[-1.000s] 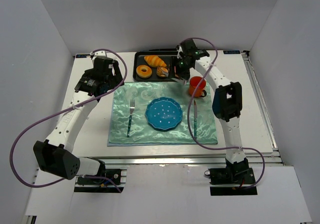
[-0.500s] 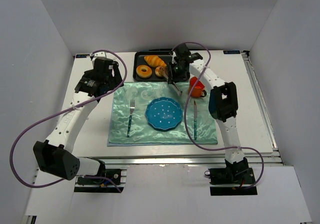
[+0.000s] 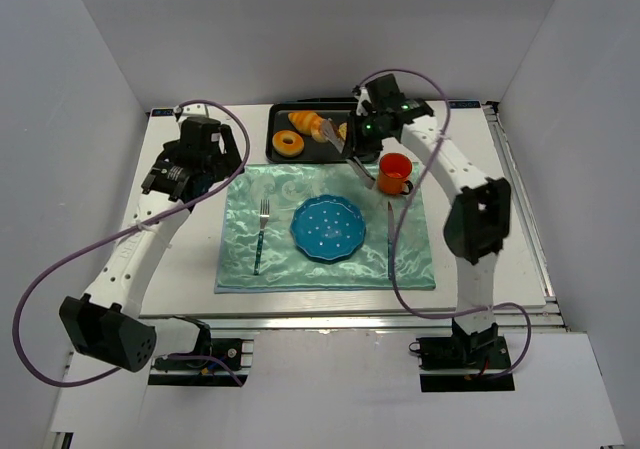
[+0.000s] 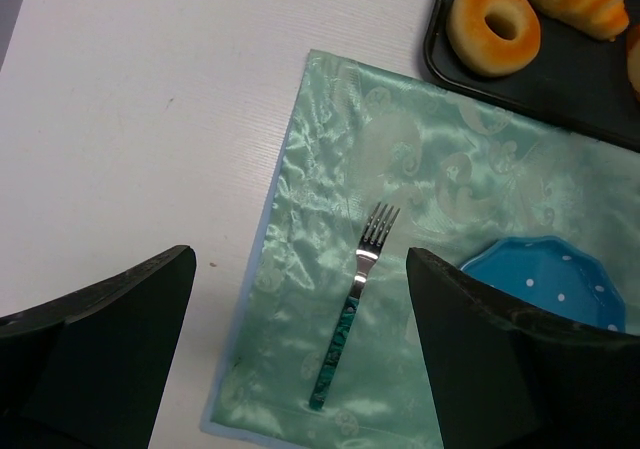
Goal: Place the bread
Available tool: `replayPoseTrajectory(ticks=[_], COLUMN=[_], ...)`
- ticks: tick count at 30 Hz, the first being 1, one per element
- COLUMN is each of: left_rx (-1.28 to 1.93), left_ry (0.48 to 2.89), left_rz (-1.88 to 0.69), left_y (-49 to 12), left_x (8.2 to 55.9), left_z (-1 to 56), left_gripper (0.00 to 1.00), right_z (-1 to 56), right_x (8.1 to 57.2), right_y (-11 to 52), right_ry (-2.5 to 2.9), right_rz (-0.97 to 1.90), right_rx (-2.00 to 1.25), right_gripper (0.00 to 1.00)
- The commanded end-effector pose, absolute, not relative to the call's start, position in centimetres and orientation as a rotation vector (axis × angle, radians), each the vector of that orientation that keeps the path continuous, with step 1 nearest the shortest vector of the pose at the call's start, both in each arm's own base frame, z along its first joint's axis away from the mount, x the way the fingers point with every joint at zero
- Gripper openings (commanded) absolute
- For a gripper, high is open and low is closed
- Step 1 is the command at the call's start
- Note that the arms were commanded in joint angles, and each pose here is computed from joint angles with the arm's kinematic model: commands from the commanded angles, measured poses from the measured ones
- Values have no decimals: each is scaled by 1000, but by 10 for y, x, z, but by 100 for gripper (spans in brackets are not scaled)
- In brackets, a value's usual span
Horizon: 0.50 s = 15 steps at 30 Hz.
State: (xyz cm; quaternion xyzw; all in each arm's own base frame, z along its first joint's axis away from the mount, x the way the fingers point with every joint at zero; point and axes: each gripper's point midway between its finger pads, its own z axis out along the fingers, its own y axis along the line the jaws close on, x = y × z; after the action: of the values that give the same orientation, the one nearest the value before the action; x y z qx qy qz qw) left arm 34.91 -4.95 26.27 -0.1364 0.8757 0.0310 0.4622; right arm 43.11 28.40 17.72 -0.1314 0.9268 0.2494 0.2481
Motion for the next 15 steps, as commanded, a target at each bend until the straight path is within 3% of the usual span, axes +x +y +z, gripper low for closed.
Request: replayPoseTrajectory(ticks=[1,9,15], left_rx=[-324,-313,-309], left_ry=[2102,2095,2099], left_rz=[27,-65,-99], left_y=[-49,-58,-62], left_x=[341,328,325], left_z=[279,276,272], left_gripper=[98,98,98], right_z=[223,194,160], right_x=[377,275,230], right_y=[280,258,262], right_ry=[2472,2617,2702], right_rz=[804,837,861], right_rx=[-400,-453,-494], right_gripper=[27,27,27])
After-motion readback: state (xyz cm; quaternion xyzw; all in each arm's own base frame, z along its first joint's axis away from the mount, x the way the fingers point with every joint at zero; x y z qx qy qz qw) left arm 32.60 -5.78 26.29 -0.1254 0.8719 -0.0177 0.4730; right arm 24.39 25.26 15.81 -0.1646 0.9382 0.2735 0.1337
